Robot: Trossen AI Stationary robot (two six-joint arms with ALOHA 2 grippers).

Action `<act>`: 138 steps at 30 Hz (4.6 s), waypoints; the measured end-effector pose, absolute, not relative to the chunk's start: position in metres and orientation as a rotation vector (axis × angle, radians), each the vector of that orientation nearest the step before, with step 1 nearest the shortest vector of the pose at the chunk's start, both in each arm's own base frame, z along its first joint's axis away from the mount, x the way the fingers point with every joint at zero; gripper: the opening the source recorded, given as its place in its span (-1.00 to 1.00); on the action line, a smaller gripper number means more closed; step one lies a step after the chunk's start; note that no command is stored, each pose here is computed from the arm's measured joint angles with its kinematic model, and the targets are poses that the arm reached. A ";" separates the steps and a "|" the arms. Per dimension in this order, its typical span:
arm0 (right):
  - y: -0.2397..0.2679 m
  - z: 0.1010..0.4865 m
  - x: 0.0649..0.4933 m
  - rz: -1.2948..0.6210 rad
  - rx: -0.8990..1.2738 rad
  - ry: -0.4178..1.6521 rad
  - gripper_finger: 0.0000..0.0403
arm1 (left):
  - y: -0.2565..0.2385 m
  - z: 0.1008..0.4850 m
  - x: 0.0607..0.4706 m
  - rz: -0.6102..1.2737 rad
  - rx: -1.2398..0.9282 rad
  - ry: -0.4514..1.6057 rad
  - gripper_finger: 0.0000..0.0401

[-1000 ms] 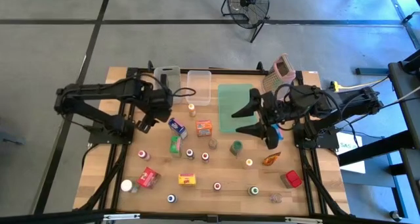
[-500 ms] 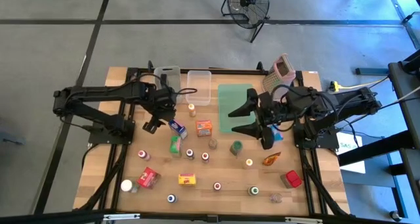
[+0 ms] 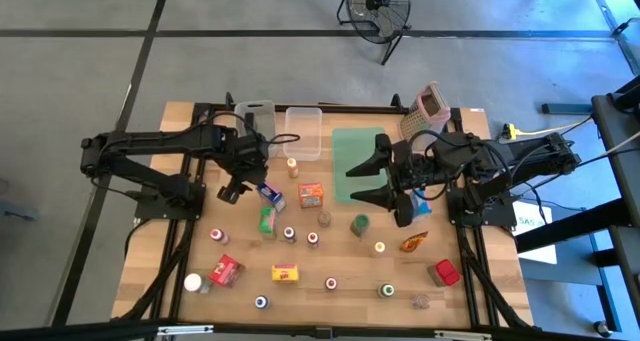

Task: Pick & Place Kitchen Items
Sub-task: Put the blue cereal box into the blue bin

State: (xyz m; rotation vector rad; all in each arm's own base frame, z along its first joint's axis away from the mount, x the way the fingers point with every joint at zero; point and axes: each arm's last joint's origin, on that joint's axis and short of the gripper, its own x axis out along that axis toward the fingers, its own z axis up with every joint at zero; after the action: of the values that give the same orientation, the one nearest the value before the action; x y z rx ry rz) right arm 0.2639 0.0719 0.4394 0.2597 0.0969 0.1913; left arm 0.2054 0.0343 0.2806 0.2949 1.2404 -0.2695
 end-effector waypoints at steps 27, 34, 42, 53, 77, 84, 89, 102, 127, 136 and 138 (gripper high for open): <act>0.070 0.439 0.264 0.123 0.186 0.086 0.22 | 0.037 0.284 0.213 -0.220 0.195 1.152 0.46; 0.069 0.439 0.264 0.101 0.186 0.080 0.22 | 0.036 0.281 0.212 -0.267 0.247 1.152 0.45; 0.069 0.440 0.264 0.100 0.205 0.080 0.22 | 0.036 0.261 0.213 -0.281 0.268 1.155 0.45; 0.069 0.440 0.264 0.096 0.232 0.080 0.22 | 0.038 0.230 0.214 -0.285 0.302 1.124 0.45; 0.069 0.437 0.264 0.072 0.227 0.105 0.22 | 0.038 0.221 0.213 -0.221 0.254 1.142 -0.32; 0.068 0.435 0.264 0.046 0.218 0.119 0.22 | 0.038 0.239 0.208 -0.183 0.192 1.224 -0.52; 0.067 0.435 0.264 0.025 0.217 0.120 0.22 | 0.039 0.269 0.204 -0.117 0.172 1.290 -0.59; 0.058 0.427 0.270 -0.076 0.223 0.167 0.60 | 0.032 0.396 0.198 0.074 -0.004 1.004 -0.63; 0.019 0.396 0.321 -0.119 0.093 0.218 0.72 | 0.020 0.419 0.272 0.087 -0.136 0.733 -0.63; 0.018 0.395 0.322 -0.072 0.095 0.226 0.72 | 0.022 0.422 0.269 0.108 -0.156 0.719 -0.63; 0.017 0.393 0.325 -0.078 0.095 0.233 0.72 | 0.022 0.422 0.270 0.109 -0.158 0.710 -0.63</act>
State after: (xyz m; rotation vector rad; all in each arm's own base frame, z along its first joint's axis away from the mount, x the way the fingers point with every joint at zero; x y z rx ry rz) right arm 0.3245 0.0167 0.3932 0.0946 0.2332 -0.0783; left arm 0.2698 0.0219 0.4222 -0.1582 0.7096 0.1088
